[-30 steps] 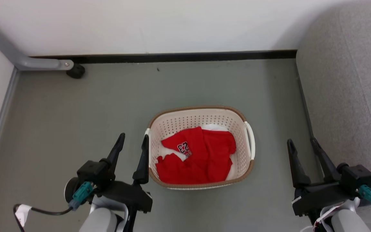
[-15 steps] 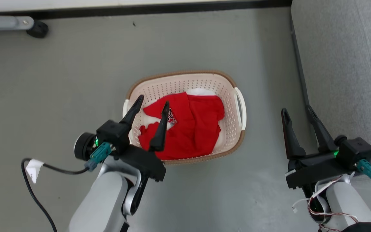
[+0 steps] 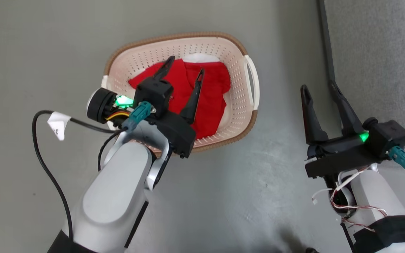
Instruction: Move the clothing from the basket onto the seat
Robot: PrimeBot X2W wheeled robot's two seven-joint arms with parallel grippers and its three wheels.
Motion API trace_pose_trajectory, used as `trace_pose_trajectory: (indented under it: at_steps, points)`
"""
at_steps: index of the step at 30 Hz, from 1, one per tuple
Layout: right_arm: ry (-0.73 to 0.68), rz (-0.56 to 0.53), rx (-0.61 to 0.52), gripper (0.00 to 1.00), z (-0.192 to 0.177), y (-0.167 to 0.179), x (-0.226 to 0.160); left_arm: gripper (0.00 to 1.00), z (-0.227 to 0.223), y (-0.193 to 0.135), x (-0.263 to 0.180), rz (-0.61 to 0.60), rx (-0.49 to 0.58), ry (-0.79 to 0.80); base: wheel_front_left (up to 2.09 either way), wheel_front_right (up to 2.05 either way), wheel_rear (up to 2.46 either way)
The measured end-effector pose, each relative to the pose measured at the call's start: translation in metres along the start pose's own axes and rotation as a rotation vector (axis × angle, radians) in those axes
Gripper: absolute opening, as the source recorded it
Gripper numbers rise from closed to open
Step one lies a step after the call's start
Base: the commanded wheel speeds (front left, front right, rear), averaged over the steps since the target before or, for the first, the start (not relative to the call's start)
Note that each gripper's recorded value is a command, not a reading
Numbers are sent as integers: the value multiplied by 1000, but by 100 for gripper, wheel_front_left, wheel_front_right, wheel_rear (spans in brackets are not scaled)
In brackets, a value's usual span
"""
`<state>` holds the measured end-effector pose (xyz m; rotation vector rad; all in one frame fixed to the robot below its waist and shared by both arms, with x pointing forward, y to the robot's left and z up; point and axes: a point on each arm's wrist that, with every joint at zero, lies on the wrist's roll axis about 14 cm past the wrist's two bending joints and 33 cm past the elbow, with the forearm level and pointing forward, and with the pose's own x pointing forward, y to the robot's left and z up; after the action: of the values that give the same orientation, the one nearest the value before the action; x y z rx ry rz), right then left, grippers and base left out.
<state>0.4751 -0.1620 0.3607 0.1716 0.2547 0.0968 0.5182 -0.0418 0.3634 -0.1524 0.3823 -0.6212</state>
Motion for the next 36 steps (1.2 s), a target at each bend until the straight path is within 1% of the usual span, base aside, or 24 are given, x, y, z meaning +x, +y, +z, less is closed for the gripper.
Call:
trace_pose_trajectory:
  at_steps: [5, 9, 19, 25, 30, 36]
  points:
    - [38, 15, 25, 100, -18, 3, 9, 100, -32, 4, 19, -3, 11, 104, 0, 0, 0]
    - [67, 3, 47, 100, -31, 2, 12, 100, -53, 6, 33, -11, 14, 180, 0, 0, 0]
    - [124, -24, 80, 100, -55, -4, 18, 100, -107, 15, 55, 18, 39, 387, 0, 0, 0]
    - [162, -50, 90, 100, -71, -10, 16, 100, -138, 23, 62, 44, 6, 503, 0, 0, 0]
    - [197, -74, 105, 100, -84, -15, 14, 100, -153, 29, 72, 57, -11, 553, 0, 0, 0]
    - [221, -80, 91, 100, -97, -21, 19, 100, -178, 33, 78, 64, -44, 627, 0, 0, 0]
